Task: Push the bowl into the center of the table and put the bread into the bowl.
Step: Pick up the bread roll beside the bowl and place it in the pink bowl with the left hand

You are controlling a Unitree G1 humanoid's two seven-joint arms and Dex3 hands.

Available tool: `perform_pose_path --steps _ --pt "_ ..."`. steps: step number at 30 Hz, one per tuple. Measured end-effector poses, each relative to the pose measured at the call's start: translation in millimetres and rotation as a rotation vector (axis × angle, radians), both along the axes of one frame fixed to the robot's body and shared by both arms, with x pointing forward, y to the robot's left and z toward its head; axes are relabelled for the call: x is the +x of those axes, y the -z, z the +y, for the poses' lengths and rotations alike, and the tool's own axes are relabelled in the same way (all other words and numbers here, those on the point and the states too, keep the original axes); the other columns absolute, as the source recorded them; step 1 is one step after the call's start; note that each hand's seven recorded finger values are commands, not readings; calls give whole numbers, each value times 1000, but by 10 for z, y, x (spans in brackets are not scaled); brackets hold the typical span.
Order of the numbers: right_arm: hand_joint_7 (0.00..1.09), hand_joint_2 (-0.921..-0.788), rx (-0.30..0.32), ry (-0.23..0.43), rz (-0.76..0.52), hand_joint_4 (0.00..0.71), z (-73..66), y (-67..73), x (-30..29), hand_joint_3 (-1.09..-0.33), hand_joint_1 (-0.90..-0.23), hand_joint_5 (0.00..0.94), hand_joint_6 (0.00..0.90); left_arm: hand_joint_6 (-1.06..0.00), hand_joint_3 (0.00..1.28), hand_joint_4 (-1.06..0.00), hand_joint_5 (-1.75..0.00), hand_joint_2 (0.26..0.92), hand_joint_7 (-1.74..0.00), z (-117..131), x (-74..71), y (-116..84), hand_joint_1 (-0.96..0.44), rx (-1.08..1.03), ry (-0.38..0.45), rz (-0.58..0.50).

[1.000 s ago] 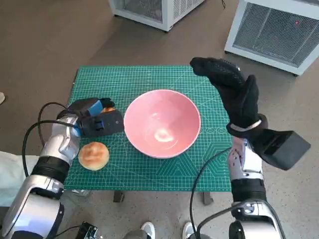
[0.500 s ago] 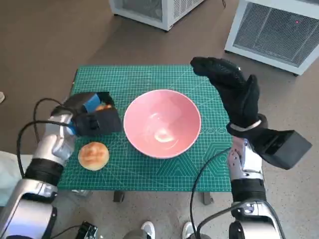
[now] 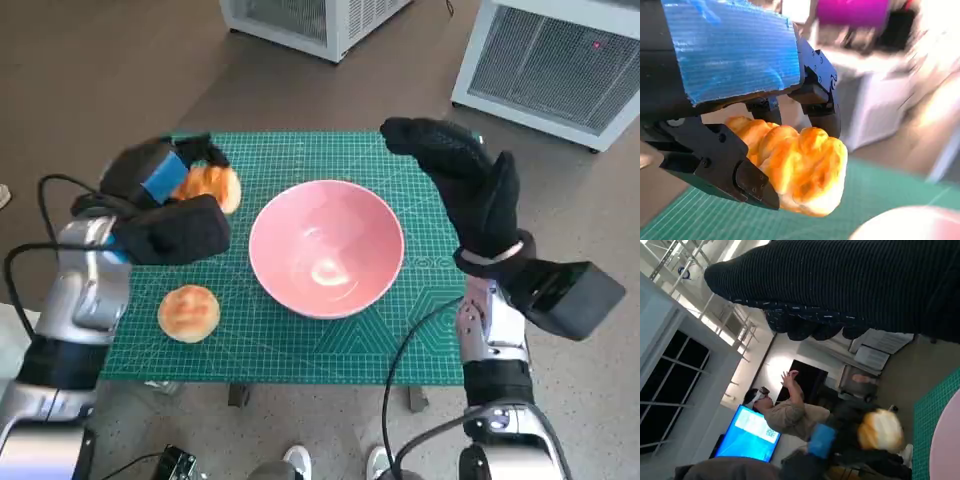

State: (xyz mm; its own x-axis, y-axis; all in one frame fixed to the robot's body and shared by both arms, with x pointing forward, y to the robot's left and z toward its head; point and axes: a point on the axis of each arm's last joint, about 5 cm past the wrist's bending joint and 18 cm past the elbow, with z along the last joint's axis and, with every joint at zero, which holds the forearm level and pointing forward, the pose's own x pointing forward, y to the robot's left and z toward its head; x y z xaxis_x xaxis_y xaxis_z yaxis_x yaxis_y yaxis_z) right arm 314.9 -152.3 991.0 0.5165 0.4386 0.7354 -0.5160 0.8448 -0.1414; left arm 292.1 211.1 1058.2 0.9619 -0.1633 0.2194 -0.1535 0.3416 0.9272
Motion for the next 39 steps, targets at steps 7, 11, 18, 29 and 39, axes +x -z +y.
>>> perform_pose_path --steps 7,11,18,29,39 --pt "649 -921 3 0 0 188 -3 2 0 -735 -728 0 -1 -637 24 -779 -1071 920 -1149 -141 -132 -97 2 -11 90 -116" --pt "649 -921 3 0 0 188 -3 3 -1 -735 -728 0 -1 -634 24 -784 -1065 920 -1154 -255 -189 -131 1 -12 150 -163" --pt "649 -921 4 0 3 188 -4 15 -7 -736 -728 0 -1 -635 23 -786 -1059 919 -1158 -497 -246 -106 2 -6 277 -169" --pt "650 -921 6 1 3 189 -2 24 -12 -734 -729 1 -1 -639 21 -788 -1058 919 -1151 -802 -190 52 2 74 406 -56" --pt "649 -921 10 6 1 189 -12 31 -20 -735 -716 1 -1 -651 24 -784 -1134 918 -1068 -947 -72 218 1 126 467 43"
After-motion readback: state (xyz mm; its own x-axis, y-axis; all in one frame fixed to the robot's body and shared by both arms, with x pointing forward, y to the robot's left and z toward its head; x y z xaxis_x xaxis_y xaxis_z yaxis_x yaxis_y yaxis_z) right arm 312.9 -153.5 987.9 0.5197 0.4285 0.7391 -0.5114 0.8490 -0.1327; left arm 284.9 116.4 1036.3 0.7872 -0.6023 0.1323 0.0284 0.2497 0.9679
